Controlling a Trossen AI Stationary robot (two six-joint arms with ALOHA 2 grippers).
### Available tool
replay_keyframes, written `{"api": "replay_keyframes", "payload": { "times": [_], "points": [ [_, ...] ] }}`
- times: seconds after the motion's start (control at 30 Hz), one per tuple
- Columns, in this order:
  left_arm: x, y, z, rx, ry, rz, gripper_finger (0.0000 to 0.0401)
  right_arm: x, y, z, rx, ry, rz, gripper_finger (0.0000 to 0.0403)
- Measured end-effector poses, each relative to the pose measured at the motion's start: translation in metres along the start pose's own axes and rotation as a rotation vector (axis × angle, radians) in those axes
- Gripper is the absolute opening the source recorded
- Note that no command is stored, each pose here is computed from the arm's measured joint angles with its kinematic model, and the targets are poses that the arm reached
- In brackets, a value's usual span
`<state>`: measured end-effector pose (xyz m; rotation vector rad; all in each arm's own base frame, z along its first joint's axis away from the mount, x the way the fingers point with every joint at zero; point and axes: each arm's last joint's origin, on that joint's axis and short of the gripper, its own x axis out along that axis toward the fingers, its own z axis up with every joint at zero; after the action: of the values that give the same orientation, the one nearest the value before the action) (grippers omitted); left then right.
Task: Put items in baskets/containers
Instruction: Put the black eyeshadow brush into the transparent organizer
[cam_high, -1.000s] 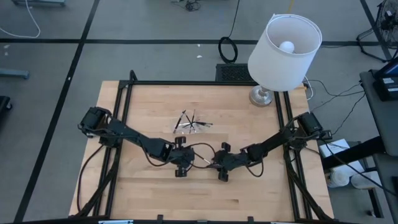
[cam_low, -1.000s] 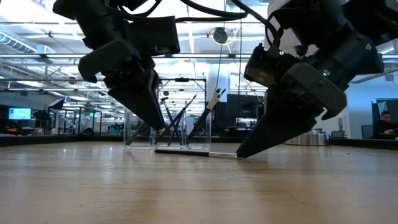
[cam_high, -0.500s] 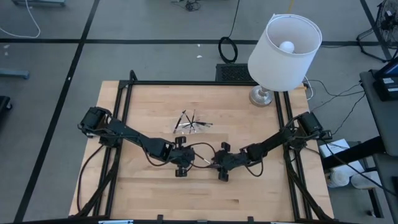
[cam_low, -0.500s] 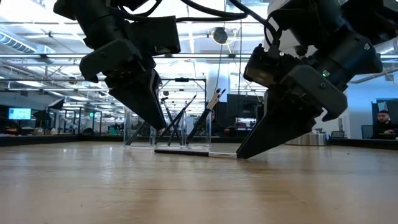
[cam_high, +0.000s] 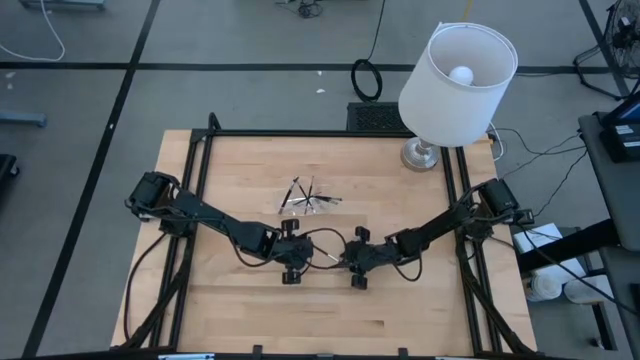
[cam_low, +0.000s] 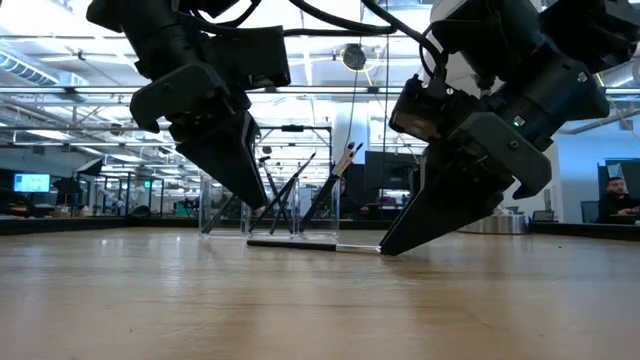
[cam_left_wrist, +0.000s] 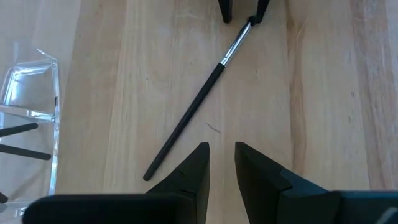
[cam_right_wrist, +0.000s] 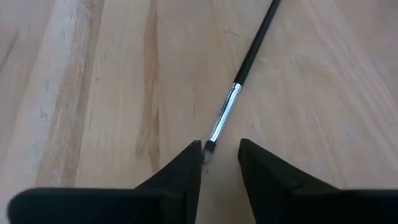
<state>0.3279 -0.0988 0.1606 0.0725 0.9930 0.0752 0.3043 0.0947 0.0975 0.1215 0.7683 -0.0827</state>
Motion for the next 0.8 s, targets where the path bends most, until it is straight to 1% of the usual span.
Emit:
{"api": "replay_keyframes", "payload": {
  "times": [0.23, 0.43, 0.53, 0.67, 0.8],
  "points": [
    [0.0, 0.0, 0.0, -0.002, 0.0, 0.0, 0.0085, 0.0, -0.001, -0.001, -0.019, 0.006, -0.006, 0.0059],
    [0.0, 0.0, 0.0, -0.005, 0.0, 0.0, 0.0085, 0.0, -0.002, -0.002, -0.027, 0.017, -0.013, 0.0039],
    [0.0, 0.0, 0.0, -0.019, 0.0, 0.0, 0.0085, 0.001, -0.005, -0.004, -0.016, 0.008, -0.016, 0.003],
    [0.0, -0.001, 0.0, -0.019, 0.001, -0.001, 0.0085, 0.001, -0.012, -0.01, 0.004, 0.017, -0.024, 0.0007],
    [0.0, -0.001, 0.0, -0.022, 0.002, -0.002, 0.0085, 0.001, -0.018, -0.016, 0.022, 0.041, -0.038, 0.0002]
  ]
}}
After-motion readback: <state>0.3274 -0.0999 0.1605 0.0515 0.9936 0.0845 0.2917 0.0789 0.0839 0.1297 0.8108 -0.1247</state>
